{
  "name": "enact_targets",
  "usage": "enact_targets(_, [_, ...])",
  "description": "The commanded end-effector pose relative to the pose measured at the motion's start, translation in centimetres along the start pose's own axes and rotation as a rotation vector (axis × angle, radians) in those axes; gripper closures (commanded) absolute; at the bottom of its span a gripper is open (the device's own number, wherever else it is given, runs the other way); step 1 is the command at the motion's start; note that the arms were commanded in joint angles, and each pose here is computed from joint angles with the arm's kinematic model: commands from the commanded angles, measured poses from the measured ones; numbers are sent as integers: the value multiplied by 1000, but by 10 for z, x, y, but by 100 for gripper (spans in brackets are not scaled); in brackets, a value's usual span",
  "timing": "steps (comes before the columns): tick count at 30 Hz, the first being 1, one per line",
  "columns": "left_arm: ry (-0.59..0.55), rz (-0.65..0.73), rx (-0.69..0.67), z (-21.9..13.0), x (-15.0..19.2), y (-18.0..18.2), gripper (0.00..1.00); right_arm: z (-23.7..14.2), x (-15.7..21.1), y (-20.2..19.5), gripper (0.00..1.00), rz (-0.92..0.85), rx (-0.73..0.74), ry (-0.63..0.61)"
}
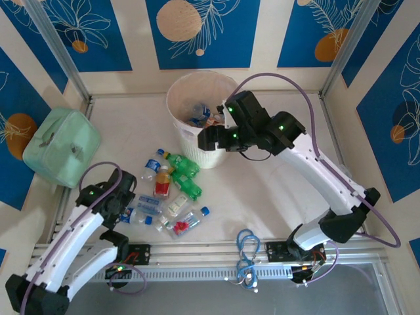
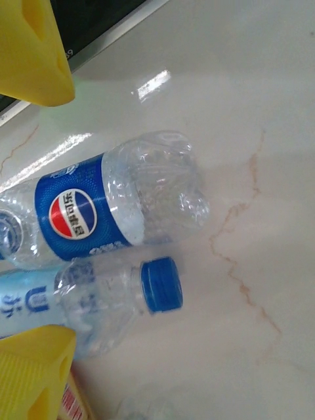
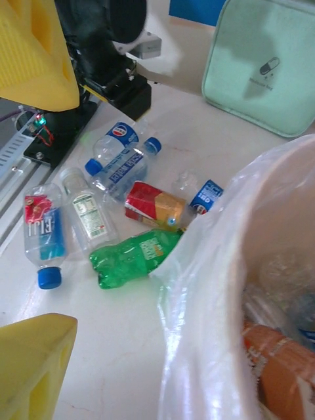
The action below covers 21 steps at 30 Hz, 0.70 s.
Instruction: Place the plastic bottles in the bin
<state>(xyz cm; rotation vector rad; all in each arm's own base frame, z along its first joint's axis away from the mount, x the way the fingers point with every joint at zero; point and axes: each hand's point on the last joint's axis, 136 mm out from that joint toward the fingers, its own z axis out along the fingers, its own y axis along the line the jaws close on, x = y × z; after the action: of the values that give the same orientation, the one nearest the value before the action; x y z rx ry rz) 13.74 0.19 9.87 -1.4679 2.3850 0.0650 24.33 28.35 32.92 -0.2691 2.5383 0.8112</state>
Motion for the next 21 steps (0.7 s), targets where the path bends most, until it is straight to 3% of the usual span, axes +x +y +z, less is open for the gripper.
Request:
enact_targets(1, [70, -30, -13, 13, 10, -7, 16, -14, 4, 2, 19, 25, -28, -34])
enact_targets(13, [151, -42, -93, 54, 29, -15, 26, -17, 19, -19, 19, 77, -9, -26])
enact_targets(21, [215, -40, -50, 67, 41, -38, 30, -17, 21, -28, 19, 99, 6, -20])
